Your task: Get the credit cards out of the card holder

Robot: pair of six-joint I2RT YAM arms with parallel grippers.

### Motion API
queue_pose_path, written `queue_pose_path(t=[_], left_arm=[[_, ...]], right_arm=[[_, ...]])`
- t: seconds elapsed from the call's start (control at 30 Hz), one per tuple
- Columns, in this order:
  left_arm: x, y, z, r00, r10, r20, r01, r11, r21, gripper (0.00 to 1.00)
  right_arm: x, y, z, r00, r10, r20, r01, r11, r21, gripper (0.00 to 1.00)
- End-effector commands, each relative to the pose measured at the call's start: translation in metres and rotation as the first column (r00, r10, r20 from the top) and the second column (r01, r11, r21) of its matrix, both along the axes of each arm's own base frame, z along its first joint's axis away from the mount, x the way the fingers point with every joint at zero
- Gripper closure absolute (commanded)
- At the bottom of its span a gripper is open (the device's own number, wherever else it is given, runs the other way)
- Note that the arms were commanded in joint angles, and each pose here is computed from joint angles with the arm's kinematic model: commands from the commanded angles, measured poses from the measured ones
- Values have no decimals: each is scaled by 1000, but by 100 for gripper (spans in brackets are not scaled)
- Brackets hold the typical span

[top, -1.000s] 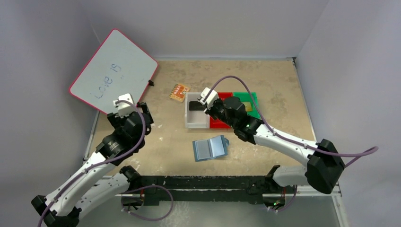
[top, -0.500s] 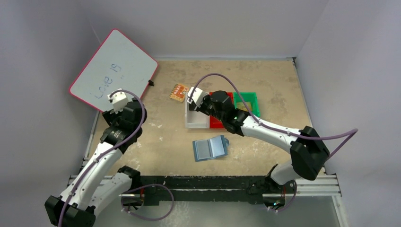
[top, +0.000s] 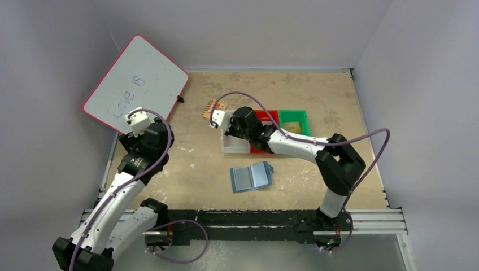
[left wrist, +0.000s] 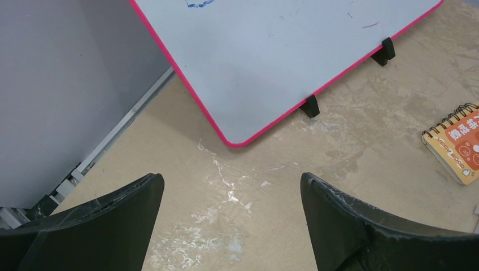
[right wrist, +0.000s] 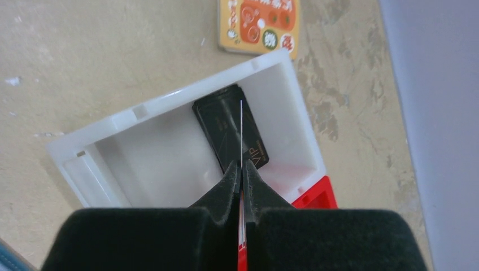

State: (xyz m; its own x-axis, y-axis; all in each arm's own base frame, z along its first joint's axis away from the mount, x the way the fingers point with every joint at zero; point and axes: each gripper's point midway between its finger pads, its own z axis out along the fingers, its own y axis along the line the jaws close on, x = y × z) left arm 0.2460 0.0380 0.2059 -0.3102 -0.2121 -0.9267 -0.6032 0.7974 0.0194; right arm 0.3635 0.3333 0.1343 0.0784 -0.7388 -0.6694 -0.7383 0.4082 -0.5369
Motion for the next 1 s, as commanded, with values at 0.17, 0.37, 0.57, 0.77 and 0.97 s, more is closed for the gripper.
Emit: queue_pose_path(t=[0.17, 0.37, 0.57, 0.77, 0.97], left_arm=[[-1, 7, 24, 996, 50, 73, -50, 999, -10, 10], [-15, 21, 40, 982, 114, 152, -113, 993, -16, 10], [-25, 29, 49, 969, 148, 200, -146, 989, -26, 11], [-23, 28, 48, 971, 143, 190, -141, 990, -21, 11], [-21, 27, 46, 975, 140, 172, -140, 990, -10, 11]], right_arm=[[25, 12, -4, 995, 42, 88, -32, 993, -114, 100], [40, 15, -21, 987, 74, 143, -42, 976, -212, 100], [50, 16, -35, 978, 103, 182, -55, 966, -251, 99], [60, 15, -37, 977, 92, 193, -43, 968, -248, 88], [59, 13, -38, 983, 98, 155, -62, 972, -226, 77]])
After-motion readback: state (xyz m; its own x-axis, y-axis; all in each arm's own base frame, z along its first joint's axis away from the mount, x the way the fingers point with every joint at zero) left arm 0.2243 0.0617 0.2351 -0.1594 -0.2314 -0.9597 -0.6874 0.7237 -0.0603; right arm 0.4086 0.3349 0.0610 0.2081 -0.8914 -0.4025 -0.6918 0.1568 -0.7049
